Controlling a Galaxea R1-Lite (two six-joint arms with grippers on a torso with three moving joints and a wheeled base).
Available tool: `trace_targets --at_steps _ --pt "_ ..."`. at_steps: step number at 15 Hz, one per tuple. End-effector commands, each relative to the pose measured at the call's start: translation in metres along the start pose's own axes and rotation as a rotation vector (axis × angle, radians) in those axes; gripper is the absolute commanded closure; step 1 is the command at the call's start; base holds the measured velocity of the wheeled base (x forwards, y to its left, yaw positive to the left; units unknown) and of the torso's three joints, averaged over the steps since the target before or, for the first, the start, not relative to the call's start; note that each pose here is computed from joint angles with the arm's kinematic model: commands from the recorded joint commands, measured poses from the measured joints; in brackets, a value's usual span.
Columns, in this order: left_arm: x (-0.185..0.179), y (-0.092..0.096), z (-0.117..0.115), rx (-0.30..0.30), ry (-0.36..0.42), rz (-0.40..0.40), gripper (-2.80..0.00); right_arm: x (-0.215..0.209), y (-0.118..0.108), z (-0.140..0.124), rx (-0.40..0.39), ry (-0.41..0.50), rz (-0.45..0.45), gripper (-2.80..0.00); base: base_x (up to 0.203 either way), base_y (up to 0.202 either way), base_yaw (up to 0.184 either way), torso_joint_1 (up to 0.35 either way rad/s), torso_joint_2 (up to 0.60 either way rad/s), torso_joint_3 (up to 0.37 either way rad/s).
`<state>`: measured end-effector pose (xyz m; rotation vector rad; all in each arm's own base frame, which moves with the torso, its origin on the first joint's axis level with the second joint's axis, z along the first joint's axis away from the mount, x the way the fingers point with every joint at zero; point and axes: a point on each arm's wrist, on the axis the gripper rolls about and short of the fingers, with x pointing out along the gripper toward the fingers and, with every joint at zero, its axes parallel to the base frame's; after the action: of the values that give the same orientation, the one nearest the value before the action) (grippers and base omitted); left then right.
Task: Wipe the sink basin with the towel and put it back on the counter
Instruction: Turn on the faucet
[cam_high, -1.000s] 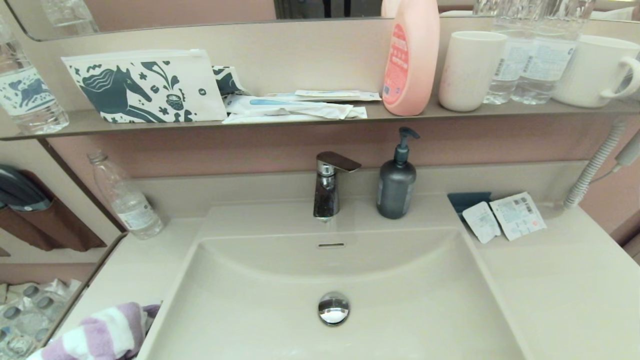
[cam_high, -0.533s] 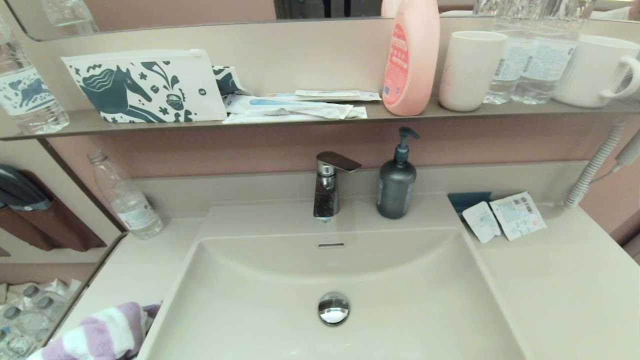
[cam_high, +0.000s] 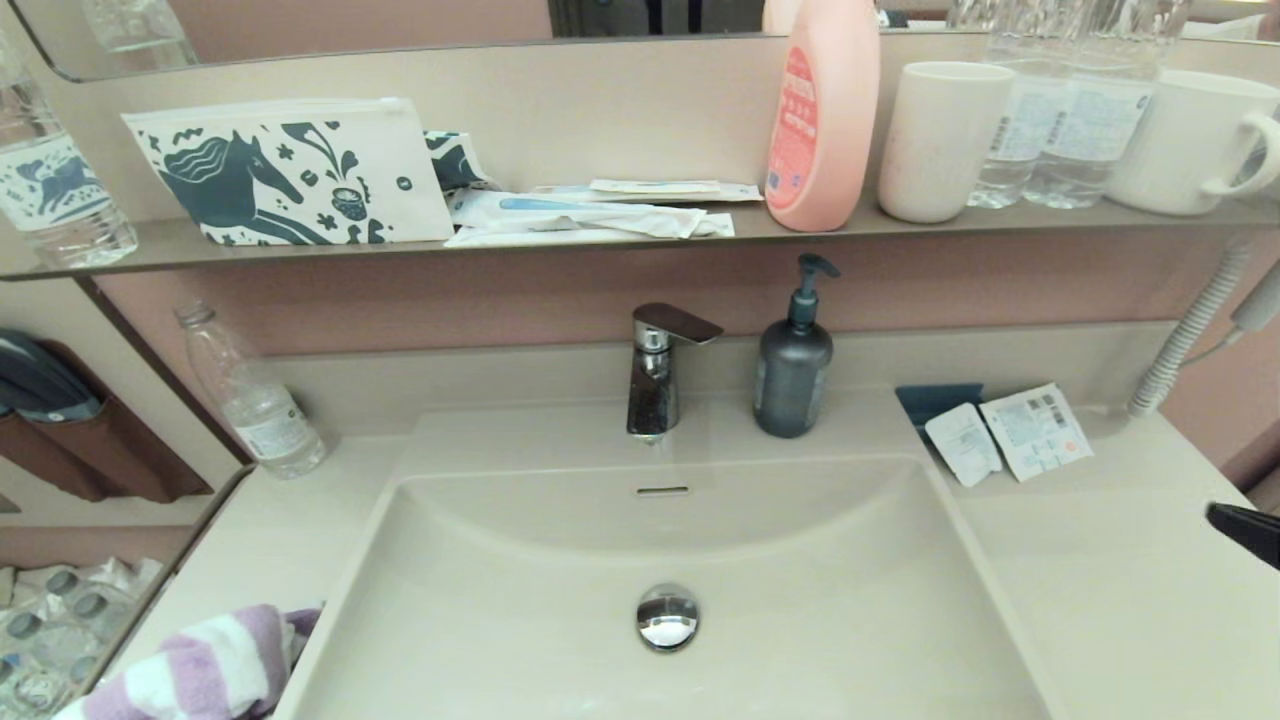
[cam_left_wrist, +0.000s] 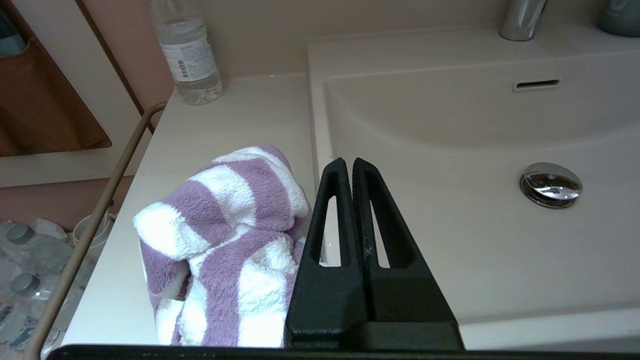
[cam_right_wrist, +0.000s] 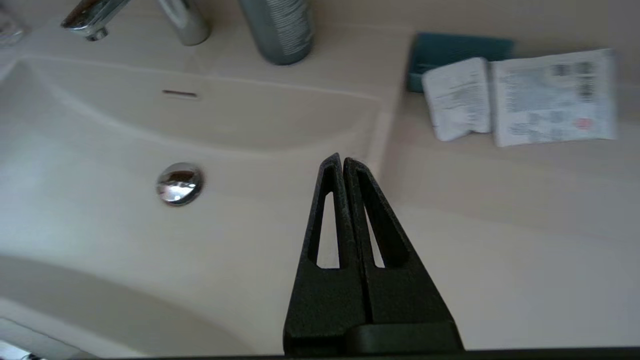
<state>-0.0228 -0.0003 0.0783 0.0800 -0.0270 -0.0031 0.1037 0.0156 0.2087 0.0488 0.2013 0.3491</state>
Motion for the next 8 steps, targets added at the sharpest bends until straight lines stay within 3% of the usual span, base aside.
trace_targets --at_steps 1,5,8 --pt "0.0 0.0 0.0 0.0 0.0 0.001 0.0 0.065 0.003 -0.005 0.016 0.152 0.085 0.0 0.0 0.0 0.0 0.0 0.0 0.0" --pt "0.0 0.0 0.0 0.0 -0.001 0.001 0.0 0.126 0.046 -0.007 -0.026 0.12 0.141 0.0 0.0 0.0 0.0 0.0 0.0 0.0" --pt "0.0 0.0 0.0 0.0 -0.001 0.001 0.0 0.168 0.079 -0.008 -0.045 0.078 0.122 0.0 0.0 0.0 0.0 0.0 0.0 0.0"
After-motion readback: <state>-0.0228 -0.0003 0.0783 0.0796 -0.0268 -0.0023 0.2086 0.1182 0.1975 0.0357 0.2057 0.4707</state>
